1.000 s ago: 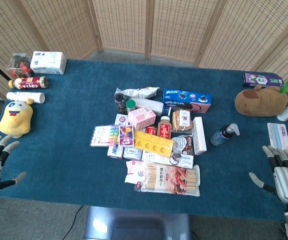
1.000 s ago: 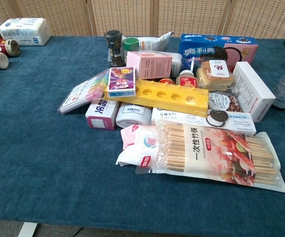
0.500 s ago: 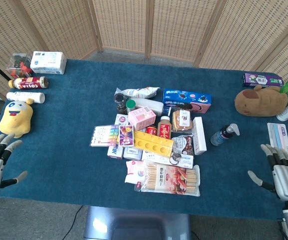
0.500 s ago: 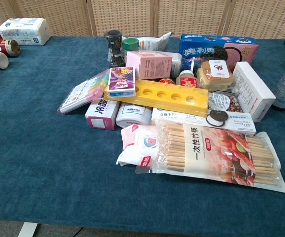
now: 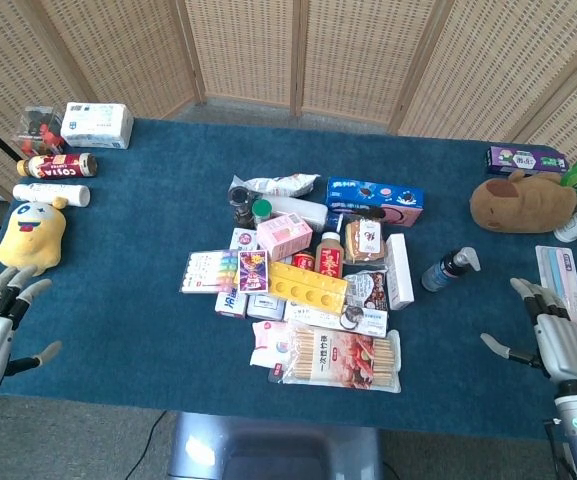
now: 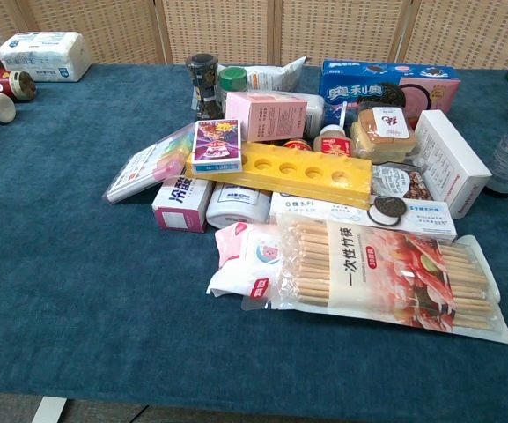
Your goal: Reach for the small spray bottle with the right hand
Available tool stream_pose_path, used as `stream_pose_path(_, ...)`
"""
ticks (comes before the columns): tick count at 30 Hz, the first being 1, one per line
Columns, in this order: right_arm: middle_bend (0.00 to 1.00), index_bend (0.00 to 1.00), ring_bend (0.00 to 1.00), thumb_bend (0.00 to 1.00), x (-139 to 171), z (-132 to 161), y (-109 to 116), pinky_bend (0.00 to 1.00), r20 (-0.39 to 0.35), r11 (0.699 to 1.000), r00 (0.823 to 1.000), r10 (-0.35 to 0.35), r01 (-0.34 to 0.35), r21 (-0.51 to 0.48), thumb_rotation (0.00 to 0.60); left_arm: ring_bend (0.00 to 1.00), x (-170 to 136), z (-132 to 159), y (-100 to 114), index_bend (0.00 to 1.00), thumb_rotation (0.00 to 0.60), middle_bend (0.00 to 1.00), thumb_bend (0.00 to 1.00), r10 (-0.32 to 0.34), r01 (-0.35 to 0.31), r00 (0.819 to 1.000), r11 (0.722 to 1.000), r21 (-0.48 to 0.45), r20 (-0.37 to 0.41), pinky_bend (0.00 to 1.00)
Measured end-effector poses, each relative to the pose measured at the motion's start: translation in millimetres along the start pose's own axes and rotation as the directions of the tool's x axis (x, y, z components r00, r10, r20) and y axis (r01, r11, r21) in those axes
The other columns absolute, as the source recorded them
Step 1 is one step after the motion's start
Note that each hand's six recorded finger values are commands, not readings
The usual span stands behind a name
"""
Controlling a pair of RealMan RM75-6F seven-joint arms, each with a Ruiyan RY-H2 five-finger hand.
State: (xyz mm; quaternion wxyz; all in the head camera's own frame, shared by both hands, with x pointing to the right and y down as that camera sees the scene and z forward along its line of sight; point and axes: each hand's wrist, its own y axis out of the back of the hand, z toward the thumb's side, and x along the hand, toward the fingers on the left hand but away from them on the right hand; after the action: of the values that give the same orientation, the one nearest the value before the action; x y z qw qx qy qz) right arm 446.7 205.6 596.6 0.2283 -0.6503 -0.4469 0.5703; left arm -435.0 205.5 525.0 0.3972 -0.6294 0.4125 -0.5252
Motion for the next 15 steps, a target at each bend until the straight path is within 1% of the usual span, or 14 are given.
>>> stream_pose_path(2, 0.00, 0.00, 0.00, 0.04, -7.2, 3.6, -1.0, 0.00, -0.011, 1.000, 1.000, 0.004, -0.004, 0.000, 0.337, 0.02, -0.2, 0.6, 2.2, 0.21, 0.554, 0.11, 0.19, 0.007, -0.007, 1.000, 1.000, 0.001, 0.002, 0.00)
stream_pose_path(3, 0.00, 0.00, 0.00, 0.04, -10.2, 4.9, -1.5, 0.00, -0.014, 1.000, 1.000, 0.004, -0.003, 0.004, 0.344, 0.02, -0.3, 1.1, 3.1, 0.21, 0.554, 0.11, 0.19, 0.010, -0.010, 1.000, 1.000, 0.000, 0.005, 0.00)
stream_pose_path(8, 0.00, 0.00, 0.00, 0.03, -24.9, 10.0, -7.3, 0.00, -0.018, 1.000, 1.000, 0.023, -0.023, -0.016, 0.355, 0.02, -1.3, 3.7, 7.4, 0.21, 0.557, 0.11, 0.19, 0.017, -0.017, 1.000, 1.000, 0.003, 0.011, 0.00)
stream_pose_path(15, 0.00, 0.00, 0.00, 0.03, -47.1, 14.4, -12.9, 0.00, -0.020, 0.998, 0.999, 0.044, -0.044, -0.034, 0.354, 0.02, -1.9, 9.3, 11.9, 0.21, 0.554, 0.12, 0.19, 0.019, -0.019, 1.000, 1.000, 0.010, 0.020, 0.00)
